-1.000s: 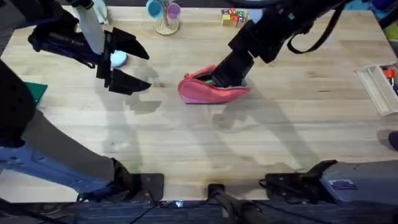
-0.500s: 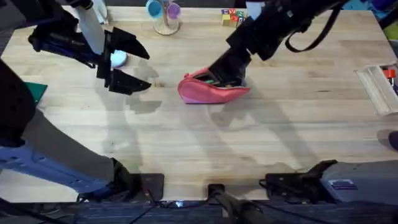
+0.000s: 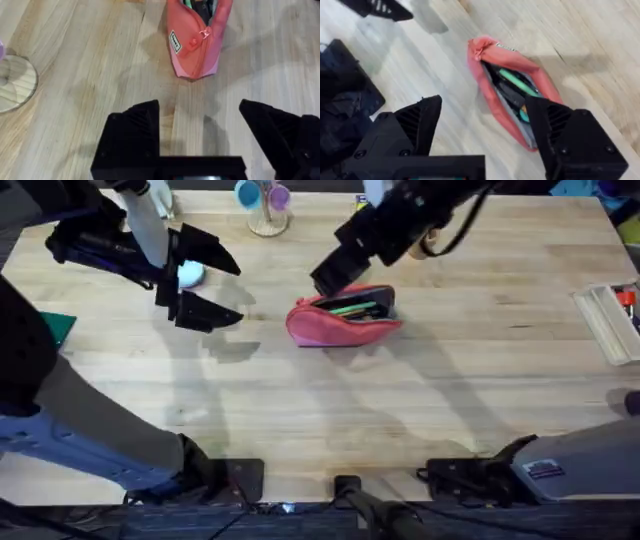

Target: Unzip the bag, pick up the pens from the table one at a time and place them inside, then zip the bag closed.

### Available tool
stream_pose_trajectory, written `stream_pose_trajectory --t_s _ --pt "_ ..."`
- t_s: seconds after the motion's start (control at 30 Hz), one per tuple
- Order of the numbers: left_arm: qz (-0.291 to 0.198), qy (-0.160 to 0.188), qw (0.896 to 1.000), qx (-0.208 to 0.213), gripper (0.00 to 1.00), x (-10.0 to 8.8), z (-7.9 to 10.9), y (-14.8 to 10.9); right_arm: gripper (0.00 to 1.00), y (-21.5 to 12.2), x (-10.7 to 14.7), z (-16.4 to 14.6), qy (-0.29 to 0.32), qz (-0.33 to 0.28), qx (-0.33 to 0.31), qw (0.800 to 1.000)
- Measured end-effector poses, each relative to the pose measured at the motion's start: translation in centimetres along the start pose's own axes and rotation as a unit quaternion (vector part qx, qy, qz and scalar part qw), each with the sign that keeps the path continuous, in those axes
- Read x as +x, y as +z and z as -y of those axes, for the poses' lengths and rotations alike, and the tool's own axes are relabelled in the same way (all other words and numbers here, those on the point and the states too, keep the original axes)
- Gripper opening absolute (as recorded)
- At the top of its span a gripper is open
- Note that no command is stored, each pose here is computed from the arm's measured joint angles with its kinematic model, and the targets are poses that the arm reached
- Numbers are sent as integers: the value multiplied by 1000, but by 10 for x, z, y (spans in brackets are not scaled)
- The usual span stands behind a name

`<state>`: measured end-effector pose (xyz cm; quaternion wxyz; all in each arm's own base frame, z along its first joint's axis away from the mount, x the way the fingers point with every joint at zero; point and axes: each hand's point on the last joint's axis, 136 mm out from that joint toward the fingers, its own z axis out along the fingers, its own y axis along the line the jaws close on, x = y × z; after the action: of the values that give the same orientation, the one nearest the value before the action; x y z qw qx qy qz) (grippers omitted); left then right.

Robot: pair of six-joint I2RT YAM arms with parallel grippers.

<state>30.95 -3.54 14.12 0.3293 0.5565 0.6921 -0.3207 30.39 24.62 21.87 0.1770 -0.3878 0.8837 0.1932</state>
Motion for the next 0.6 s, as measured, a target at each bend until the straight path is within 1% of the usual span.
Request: stream_pose_trajectory --t_s 0.2,0.4,0.6 --pt "0 0 1000 0 993 0 0 0 995 27 -12 5 -2 1 -4 1000" --pt "1 0 1000 0 993 0 0 0 996 41 -25 5 -12 18 -5 1000" --pt "1 0 1000 0 994 0 0 0 995 55 -32 10 9 24 -4 1000"
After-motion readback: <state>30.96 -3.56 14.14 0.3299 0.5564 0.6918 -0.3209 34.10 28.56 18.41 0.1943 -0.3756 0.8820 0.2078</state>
